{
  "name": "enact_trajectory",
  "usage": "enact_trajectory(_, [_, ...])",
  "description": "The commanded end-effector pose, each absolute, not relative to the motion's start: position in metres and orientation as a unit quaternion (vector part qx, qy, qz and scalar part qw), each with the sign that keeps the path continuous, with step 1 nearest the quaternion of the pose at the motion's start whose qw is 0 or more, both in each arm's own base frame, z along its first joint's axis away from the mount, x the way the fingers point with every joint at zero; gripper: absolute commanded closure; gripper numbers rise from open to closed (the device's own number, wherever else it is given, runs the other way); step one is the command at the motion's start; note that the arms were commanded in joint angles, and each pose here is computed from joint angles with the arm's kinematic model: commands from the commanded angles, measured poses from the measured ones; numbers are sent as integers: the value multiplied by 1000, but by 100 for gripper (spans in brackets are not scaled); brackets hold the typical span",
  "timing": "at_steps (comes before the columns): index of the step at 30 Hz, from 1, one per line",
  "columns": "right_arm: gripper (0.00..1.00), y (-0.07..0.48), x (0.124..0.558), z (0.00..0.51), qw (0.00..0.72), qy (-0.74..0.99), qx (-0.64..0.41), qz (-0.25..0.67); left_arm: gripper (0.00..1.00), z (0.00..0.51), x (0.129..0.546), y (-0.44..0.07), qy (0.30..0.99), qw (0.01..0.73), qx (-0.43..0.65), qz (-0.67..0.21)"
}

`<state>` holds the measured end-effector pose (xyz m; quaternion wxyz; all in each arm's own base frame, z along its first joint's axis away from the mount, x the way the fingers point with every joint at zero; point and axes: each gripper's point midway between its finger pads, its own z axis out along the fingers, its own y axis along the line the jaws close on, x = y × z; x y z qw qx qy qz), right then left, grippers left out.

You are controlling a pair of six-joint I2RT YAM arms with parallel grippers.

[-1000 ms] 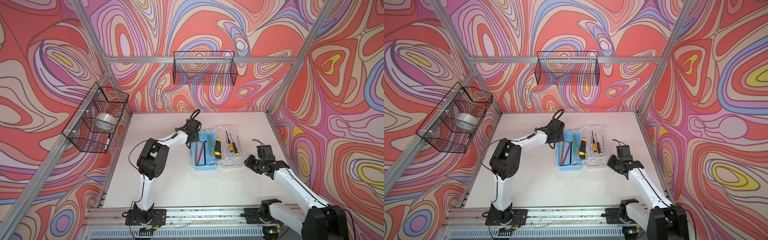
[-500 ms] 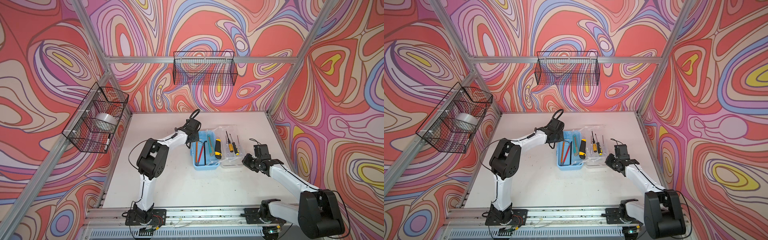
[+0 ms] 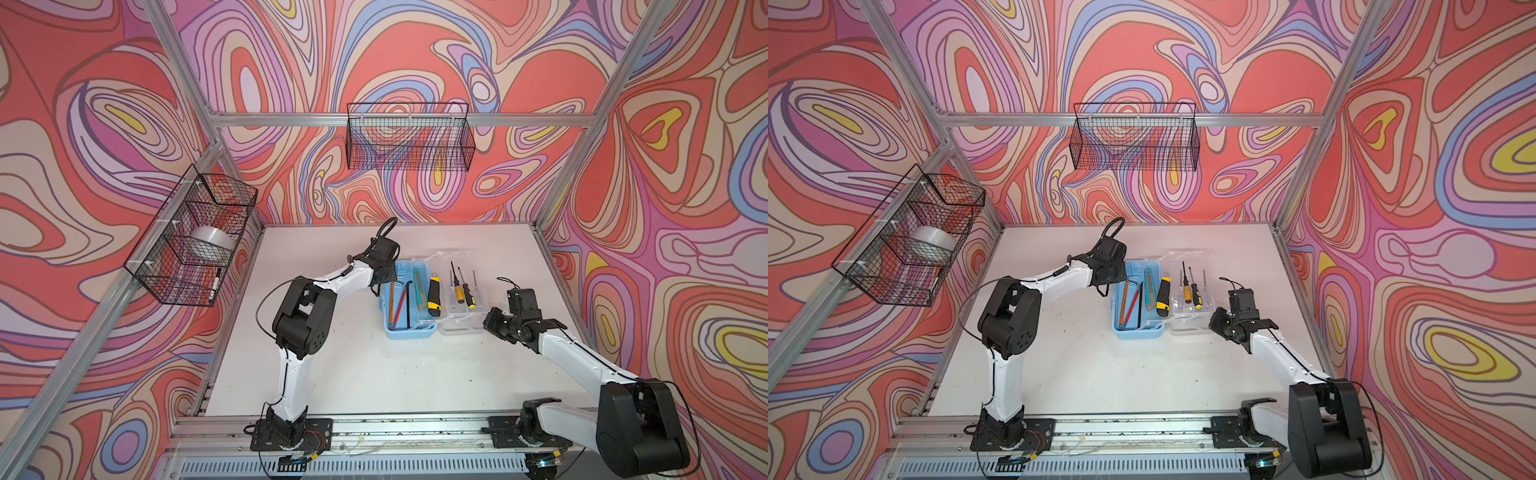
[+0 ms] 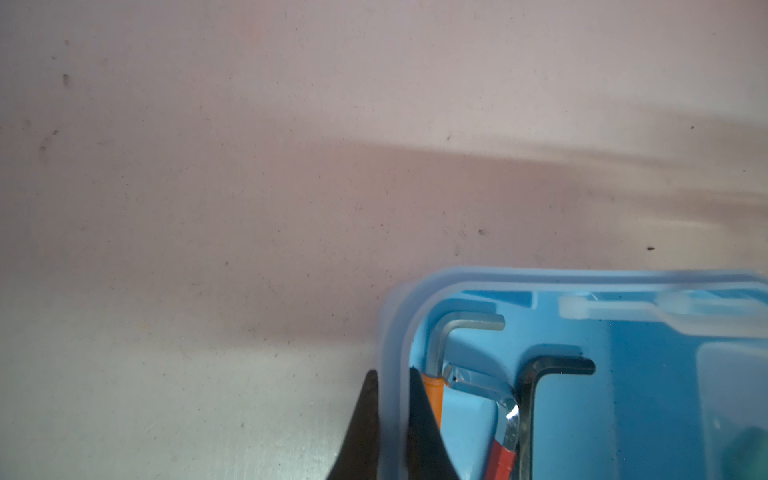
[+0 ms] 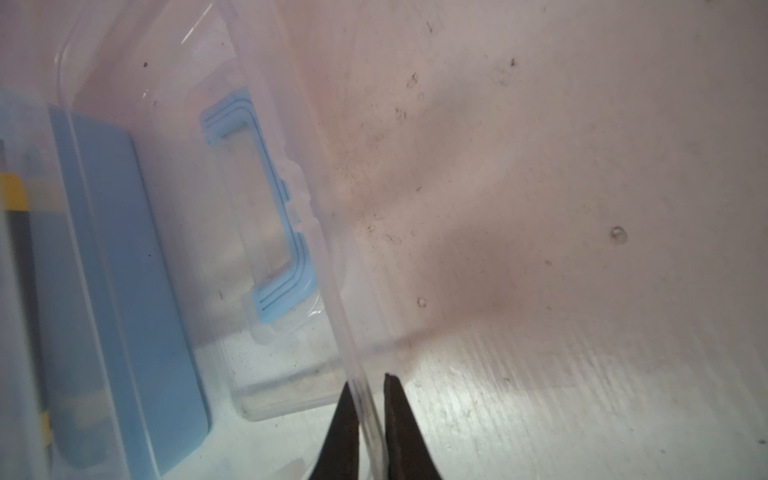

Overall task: Pack the tool kit
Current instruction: 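Lower the right gripper and close it on the clear lid's edge, then lift the clear lid and swing it up over the box with the right gripper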

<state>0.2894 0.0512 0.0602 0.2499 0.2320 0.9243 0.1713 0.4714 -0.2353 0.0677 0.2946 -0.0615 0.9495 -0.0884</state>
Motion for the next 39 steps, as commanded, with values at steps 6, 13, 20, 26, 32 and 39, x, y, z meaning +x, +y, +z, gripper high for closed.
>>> enact_trajectory(6, [100, 36, 293, 86, 285, 914, 249, 144, 100, 51, 452, -232, 961, 261, -51, -83])
enact_trajectory(13, [100, 31, 298, 122, 328, 909, 230, 118, 100, 56, 450, -240, 959, 260, -51, -103])
enact_trajectory(20, [100, 55, 303, 154, 361, 914, 176, 62, 100, 60, 448, -249, 958, 261, -44, -107])
enact_trajectory(26, [100, 84, 309, 184, 388, 909, 141, 50, 100, 64, 447, -249, 957, 264, -45, -112])
enact_trajectory(32, [100, 120, 310, 214, 414, 902, 105, 55, 100, 67, 447, -250, 955, 267, -47, -117])
enact_trajectory(39, [100, 171, 310, 229, 422, 902, 60, 67, 100, 71, 447, -253, 952, 272, -48, -131])
